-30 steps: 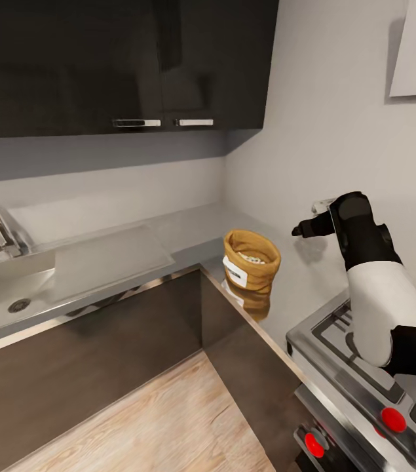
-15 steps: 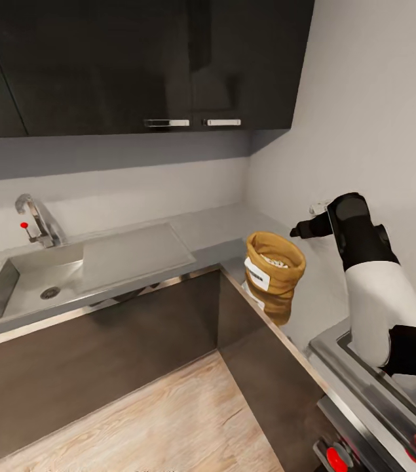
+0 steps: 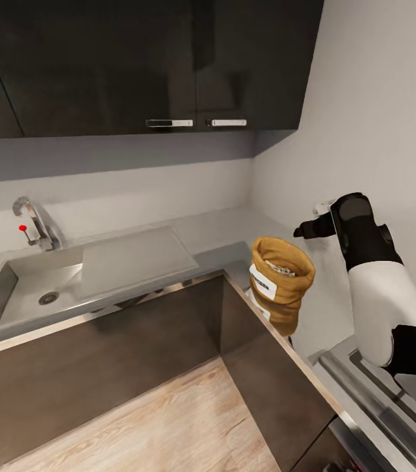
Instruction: In the kitchen, take the popcorn bag from the countertop, put it into the microwave, and heat it until the popcorn is cooked so the cooked popcorn ends up inside the bag.
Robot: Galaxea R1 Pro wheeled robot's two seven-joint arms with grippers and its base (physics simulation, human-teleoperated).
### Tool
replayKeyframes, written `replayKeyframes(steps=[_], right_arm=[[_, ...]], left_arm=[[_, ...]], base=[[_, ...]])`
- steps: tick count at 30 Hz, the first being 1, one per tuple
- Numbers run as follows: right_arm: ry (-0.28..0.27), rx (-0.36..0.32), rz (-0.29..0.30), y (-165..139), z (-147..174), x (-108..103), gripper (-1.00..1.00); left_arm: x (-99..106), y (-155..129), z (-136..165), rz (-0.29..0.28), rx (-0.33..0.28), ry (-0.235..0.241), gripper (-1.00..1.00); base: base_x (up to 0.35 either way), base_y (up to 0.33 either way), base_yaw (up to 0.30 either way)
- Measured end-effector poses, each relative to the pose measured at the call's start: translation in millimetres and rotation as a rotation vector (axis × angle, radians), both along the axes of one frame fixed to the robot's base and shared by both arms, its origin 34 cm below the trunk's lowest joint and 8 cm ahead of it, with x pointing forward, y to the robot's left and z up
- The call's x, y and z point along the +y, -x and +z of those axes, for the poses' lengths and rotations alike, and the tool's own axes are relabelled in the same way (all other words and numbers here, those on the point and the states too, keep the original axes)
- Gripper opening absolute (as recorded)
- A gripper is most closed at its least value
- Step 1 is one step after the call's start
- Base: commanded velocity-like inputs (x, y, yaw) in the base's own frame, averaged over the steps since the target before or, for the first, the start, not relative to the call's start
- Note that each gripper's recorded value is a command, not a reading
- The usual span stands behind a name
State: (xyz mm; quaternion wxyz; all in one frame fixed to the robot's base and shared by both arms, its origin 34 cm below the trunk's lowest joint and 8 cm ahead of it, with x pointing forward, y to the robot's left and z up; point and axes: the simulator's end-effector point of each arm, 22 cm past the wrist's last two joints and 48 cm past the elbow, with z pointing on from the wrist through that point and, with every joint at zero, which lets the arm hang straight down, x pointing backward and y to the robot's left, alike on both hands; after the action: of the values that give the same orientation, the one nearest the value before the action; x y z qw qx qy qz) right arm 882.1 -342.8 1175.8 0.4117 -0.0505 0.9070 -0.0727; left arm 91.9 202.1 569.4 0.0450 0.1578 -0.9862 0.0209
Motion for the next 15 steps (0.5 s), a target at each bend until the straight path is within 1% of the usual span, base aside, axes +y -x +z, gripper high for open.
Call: replayKeyframes(steps=[6,9,12,15], right_arm=[[-0.003,0.003,0.001,0.4,-1.3,-1.1,1.0],[0.008,0.01,-0.021,4.3,-4.9,-19.3,1.0],[0.003,0.014,-0.026,6.0,-7.1,-25.6,1.0],[0.001,0.027,-0.026,8.5,-15.4,-26.7,1.0]], left_arm=[[0.0,0.0,0.0,0.0,0.0,0.0,1.0],[0.0,0.0,0.0,0.0,0.0,0.0,1.0],[0.0,0.0,0.0,0.0,0.0,0.0,1.0],[0.0,0.0,0.0,-0.001,0.0,0.0,1.0]], base=[[0.002,0.0,0.0],[0.0,0.0,0.0],[0.0,0.0,0.0],[0.0,0.0,0.0]])
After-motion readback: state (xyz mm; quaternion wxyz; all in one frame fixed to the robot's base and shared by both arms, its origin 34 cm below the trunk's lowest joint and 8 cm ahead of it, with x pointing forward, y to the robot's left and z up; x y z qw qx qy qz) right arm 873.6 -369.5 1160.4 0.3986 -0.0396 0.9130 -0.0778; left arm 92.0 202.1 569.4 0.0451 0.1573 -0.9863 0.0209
